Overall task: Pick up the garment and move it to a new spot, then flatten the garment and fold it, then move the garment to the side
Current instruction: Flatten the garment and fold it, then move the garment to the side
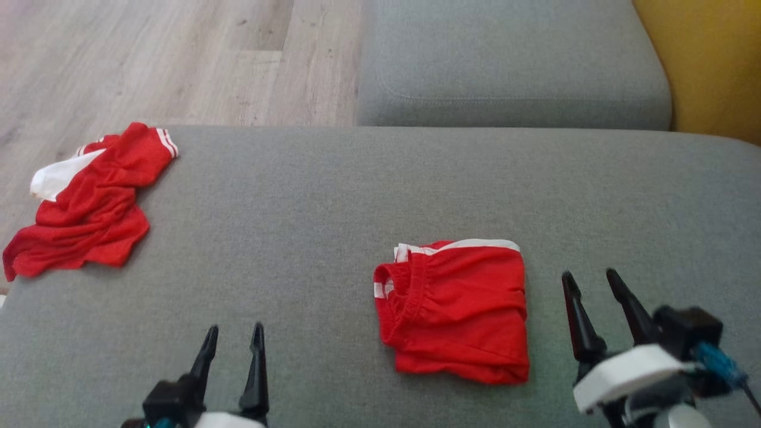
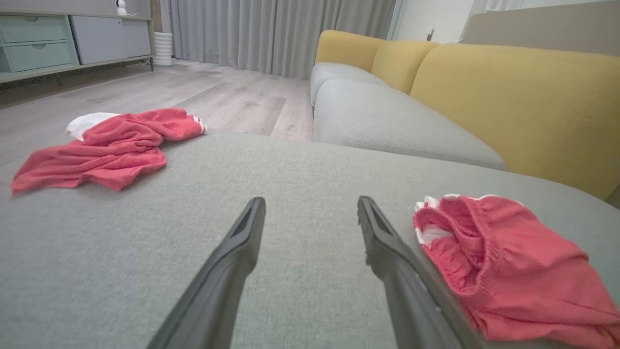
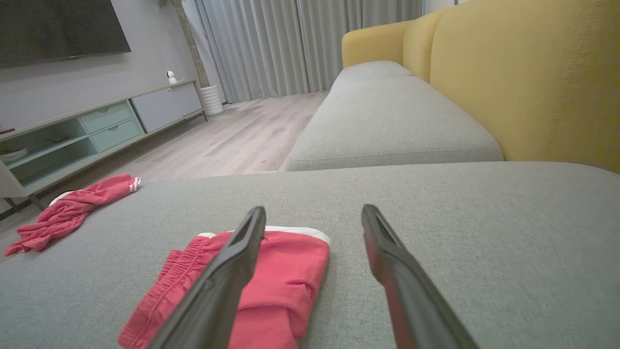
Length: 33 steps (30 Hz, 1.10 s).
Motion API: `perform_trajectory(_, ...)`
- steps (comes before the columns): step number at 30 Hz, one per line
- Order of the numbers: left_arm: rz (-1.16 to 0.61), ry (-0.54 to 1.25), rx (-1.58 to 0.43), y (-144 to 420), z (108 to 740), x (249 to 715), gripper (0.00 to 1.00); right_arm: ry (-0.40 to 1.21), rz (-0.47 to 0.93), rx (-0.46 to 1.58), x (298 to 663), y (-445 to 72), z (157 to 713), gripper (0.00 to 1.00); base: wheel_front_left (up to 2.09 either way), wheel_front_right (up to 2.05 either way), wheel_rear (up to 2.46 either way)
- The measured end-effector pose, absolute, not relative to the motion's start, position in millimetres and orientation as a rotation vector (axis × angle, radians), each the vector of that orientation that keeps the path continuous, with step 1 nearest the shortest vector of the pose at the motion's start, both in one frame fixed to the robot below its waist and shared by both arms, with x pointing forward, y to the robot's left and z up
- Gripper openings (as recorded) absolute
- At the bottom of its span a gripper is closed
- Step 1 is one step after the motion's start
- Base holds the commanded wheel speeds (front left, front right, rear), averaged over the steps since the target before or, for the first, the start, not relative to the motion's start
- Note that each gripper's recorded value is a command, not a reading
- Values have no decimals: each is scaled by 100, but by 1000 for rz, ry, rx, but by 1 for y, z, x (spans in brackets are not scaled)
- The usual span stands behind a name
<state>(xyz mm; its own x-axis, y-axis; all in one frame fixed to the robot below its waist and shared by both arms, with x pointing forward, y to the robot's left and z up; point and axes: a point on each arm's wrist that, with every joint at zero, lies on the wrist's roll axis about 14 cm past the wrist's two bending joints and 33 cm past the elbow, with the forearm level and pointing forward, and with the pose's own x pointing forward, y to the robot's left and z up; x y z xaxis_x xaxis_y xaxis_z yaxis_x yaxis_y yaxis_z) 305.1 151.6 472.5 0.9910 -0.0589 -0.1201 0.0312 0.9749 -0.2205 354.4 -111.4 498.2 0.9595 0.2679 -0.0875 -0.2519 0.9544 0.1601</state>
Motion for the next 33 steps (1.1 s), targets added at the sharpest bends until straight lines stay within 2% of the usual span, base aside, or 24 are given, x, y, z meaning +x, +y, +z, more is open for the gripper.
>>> perform_trajectory(15, 0, 186, -238, 165, 454, 286, 100, 136, 246, 178, 333, -116, 480, 100, 0, 0, 0)
perform_trajectory(33, 20, 172, -239, 169, 459, 287, 100, 154, 250, 161, 334, -115, 475, 100, 0, 0, 0)
